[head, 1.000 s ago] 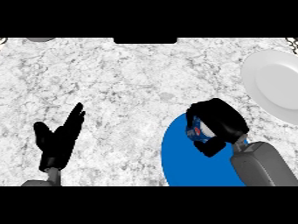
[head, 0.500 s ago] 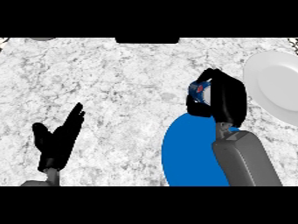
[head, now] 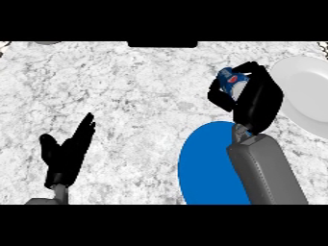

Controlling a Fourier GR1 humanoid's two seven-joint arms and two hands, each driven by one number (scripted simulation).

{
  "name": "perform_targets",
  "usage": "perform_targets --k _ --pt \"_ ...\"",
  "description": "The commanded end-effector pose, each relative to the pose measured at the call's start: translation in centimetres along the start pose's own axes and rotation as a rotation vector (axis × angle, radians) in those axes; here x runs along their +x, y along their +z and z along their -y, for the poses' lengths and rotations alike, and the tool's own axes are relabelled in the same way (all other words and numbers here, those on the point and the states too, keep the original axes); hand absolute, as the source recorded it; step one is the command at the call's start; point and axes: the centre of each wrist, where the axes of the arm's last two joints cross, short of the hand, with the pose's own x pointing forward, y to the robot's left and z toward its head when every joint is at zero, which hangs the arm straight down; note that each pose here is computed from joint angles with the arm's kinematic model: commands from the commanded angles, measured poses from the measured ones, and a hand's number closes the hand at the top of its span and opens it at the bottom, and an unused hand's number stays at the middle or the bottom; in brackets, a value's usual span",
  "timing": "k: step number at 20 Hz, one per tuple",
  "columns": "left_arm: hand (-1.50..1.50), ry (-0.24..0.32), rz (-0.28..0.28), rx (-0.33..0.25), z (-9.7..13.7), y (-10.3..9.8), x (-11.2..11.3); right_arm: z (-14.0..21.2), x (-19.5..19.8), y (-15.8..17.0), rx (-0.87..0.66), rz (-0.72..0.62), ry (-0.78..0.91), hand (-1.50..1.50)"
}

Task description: Pick the can from the plate and place it in the plate

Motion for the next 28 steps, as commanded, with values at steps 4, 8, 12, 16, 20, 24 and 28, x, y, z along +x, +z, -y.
perform_targets --k 4,8,12,16,20,24,28 --pt "0.00 -0.003 -0.088 0.018 -1.0 0.5 -1.8 -0.6 -3.1 -1.6 -0.170 -0.107 -0.166 1.50" --pt "0.00 0.035 -0.081 -0.012 0.1 0.0 -1.5 0.3 -9.3 -5.8 -0.250 -0.113 -0.057 1.50" --pt "0.00 0.008 -0.072 0.008 -1.9 -0.2 -0.2 3.0 -13.0 -10.0 -0.395 -0.140 -0.049 1.50" --pt "0.00 0.018 -0.064 -0.015 0.5 0.3 -0.3 3.3 -16.2 -13.5 -0.402 -0.160 -0.017 1.50" --pt "0.00 0.009 -0.054 -0.015 -0.1 0.1 0.0 4.2 -18.8 -15.4 -0.380 -0.156 -0.015 1.50" --pt "0.00 0.009 -0.065 -0.037 0.8 -0.4 -0.5 4.6 -20.5 -17.3 -0.386 -0.158 0.006 1.50" --pt "0.00 0.003 -0.055 -0.039 0.9 -0.5 -0.7 7.8 -23.9 -19.2 -0.283 -0.348 0.009 1.50"
